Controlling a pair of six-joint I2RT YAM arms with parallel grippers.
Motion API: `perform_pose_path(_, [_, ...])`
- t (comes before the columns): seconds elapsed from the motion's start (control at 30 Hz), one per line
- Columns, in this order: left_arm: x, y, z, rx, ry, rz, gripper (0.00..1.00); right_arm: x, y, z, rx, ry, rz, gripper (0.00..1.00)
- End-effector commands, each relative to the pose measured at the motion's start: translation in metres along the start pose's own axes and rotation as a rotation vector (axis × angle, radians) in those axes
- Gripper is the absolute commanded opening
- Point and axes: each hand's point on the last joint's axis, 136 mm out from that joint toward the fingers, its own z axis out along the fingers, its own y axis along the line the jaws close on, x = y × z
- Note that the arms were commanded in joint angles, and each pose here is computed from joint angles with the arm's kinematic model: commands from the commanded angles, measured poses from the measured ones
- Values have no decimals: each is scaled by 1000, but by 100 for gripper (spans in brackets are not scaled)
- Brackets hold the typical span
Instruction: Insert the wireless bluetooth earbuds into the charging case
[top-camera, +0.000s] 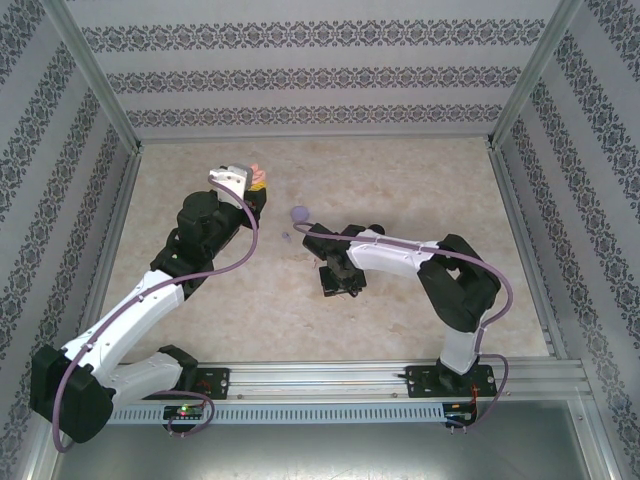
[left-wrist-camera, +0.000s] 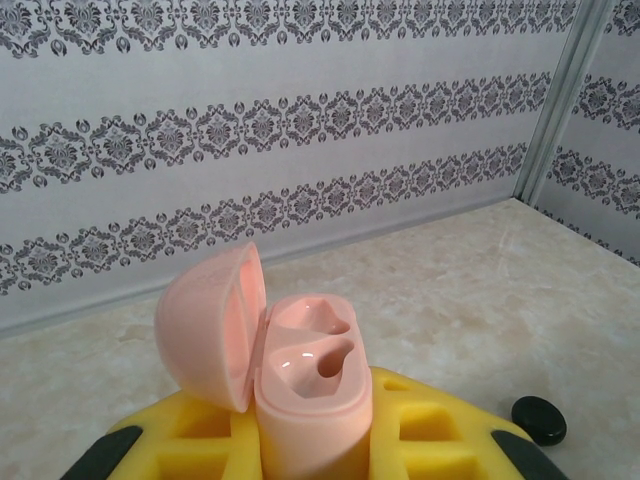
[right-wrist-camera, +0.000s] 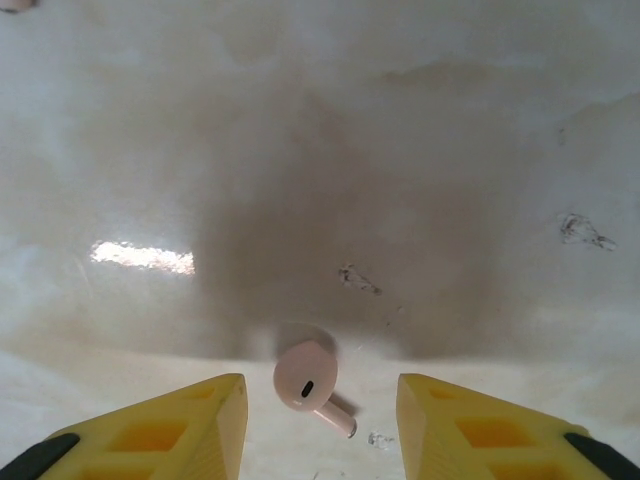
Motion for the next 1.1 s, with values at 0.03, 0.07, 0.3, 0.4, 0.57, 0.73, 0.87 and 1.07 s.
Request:
perform_pose_path(0.03, [-7,4,-4,1,-36,-21,0,5,-1,3,41,17,-28,43])
perform_pose_path(0.07, [-7,4,-4,1,-35,-23,0,6,-2,5,42,21,-28,42])
perform_pose_path(0.3, [-4,4,-2,4,-32,-26,0,6,-3,11,61,28,-33,38])
perform_pose_path(0.4, [-3,3,-2,6,-30,-29,0,5,-3,12,67,24,-35,38])
perform_pose_path(0.57, [-2,3,-1,9,-28,-31,0,2,-4,13,81,17,-34,36])
perform_pose_path(0.73, [-2,2,-1,12,-26,-34,0,-2,-3,11,83,3,-32,34])
perform_pose_path(0.87, [-1,2,-1,14,-26,-39,0,-3,-2,11,82,0,-31,33])
perform_pose_path(1.07, [-1,1,-1,17,-24,-41,0,-4,-3,13,83,5,-28,30])
